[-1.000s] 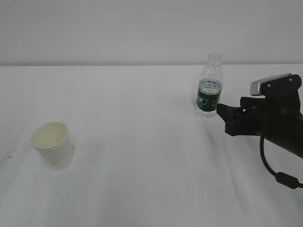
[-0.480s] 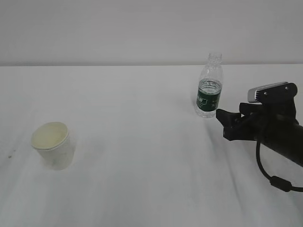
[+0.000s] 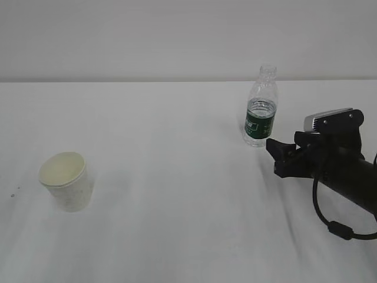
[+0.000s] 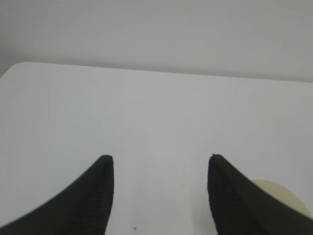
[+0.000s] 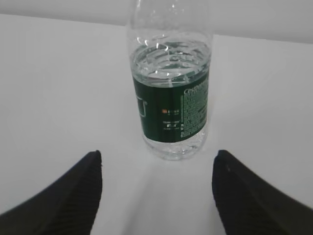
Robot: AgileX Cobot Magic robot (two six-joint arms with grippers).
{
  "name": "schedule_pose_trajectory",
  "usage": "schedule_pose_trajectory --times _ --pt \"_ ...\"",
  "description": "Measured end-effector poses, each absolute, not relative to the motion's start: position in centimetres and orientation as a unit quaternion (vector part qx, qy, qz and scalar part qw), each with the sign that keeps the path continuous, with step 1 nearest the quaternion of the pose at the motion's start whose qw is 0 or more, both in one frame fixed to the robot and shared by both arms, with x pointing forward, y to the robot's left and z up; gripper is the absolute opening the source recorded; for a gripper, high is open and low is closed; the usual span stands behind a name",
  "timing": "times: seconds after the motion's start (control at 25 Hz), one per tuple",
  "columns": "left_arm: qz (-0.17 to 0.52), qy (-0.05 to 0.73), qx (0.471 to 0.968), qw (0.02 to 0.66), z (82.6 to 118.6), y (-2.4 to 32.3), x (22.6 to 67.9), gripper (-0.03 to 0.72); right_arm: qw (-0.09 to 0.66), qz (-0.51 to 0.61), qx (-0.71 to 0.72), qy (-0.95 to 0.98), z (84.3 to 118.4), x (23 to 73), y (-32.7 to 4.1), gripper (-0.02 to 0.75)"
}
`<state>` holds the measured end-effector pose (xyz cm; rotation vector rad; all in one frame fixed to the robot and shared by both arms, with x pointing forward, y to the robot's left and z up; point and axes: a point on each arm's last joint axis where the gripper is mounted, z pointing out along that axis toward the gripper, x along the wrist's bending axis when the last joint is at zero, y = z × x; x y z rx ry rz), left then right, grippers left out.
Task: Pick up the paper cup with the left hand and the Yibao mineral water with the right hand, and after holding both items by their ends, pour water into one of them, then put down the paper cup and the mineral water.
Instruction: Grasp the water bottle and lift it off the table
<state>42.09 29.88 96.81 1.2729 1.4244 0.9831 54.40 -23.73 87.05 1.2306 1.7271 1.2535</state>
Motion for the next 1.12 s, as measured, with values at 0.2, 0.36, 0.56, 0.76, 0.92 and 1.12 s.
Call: schedule_pose_trajectory --times 0.2,0.36,0.56,0.76,0.92,1.12 --pt "0.387 0.558 0.549 0.487 96.6 29.2 42.2 0.429 0.340 0.485 0.469 0.655 87.3 55.1 -23.7 0.533" --pt "0.376 0.550 0.563 0.490 96.1 28.9 41.7 0.429 0.341 0.485 0.468 0.655 86.9 55.9 -23.6 0.533" --pt "0.372 0.554 0.558 0.494 95.3 28.9 40.8 0.429 0.335 0.479 0.473 0.659 85.9 56.4 -23.5 0.533" --pt "0.375 0.552 0.550 0.502 95.3 28.9 40.6 0.428 0.335 0.481 0.472 0.658 85.5 56.8 -23.4 0.533" --pt "0.375 0.552 0.550 0.502 95.3 28.9 40.6 0.428 0.338 0.484 0.470 0.656 85.5 57.3 -23.4 0.533" --pt "0.375 0.551 0.552 0.502 95.3 28.8 40.6 0.428 0.346 0.491 0.464 0.651 85.9 58.1 -23.3 0.533"
